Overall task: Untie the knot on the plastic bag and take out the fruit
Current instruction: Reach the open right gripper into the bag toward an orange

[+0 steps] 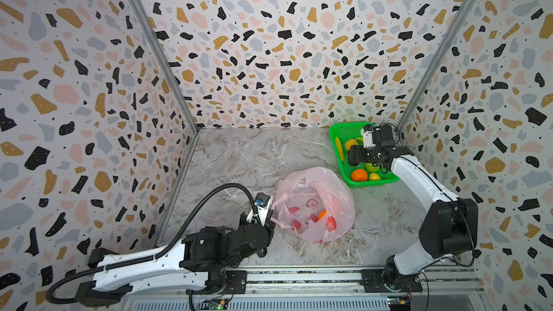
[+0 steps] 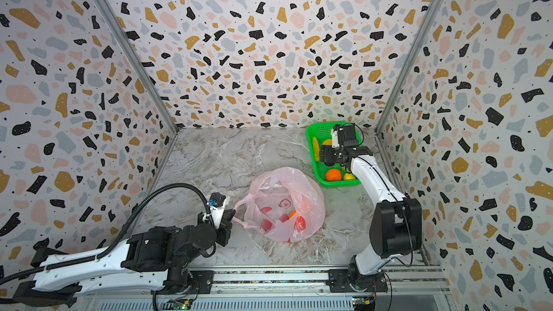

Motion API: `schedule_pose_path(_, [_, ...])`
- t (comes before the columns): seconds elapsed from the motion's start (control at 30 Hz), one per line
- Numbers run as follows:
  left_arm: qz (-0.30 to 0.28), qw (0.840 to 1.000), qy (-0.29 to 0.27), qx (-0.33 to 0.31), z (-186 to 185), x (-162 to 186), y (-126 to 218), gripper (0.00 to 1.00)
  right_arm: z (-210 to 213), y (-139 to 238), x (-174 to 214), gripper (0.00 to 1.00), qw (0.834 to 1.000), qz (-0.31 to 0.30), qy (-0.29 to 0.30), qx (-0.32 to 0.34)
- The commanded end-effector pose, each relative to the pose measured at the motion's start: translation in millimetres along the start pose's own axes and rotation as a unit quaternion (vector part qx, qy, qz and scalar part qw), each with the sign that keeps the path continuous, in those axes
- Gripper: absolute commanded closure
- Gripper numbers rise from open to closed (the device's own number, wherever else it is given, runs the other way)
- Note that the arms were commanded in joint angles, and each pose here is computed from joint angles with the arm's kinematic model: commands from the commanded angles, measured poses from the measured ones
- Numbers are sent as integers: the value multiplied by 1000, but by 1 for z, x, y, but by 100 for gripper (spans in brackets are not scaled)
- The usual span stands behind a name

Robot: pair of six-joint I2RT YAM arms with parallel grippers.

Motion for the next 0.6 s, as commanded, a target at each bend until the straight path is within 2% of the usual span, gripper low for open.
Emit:
schedule_pose_path(0.0, [-23, 1000, 11, 5, 0, -9, 4, 100, 31, 48, 30, 21, 996, 48, 19, -67])
schedule_pose_path(0.27, [-20, 1000, 9, 17, -2, -5, 3, 100, 84, 85, 121, 24, 980, 137, 41, -141])
schedule_pose_path(0.4, [-18, 1000, 8, 19, -1, -4, 3, 100, 106, 79, 158, 25, 970, 167, 57, -169])
schedule_pose_path(0.57, [-14, 1000, 6, 23, -3, -3, 1, 100, 130, 54, 184, 27, 962, 182, 89, -181])
Point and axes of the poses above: each gripper's point midway between its finger pads, its own y axis back along the fingers, its own z axis along the line the jaws close on, x = y × z, the point moved 10 cm from there along y, back along the fingers, and after that the axes turned 13 degrees about -y, right-handed, at the moved point
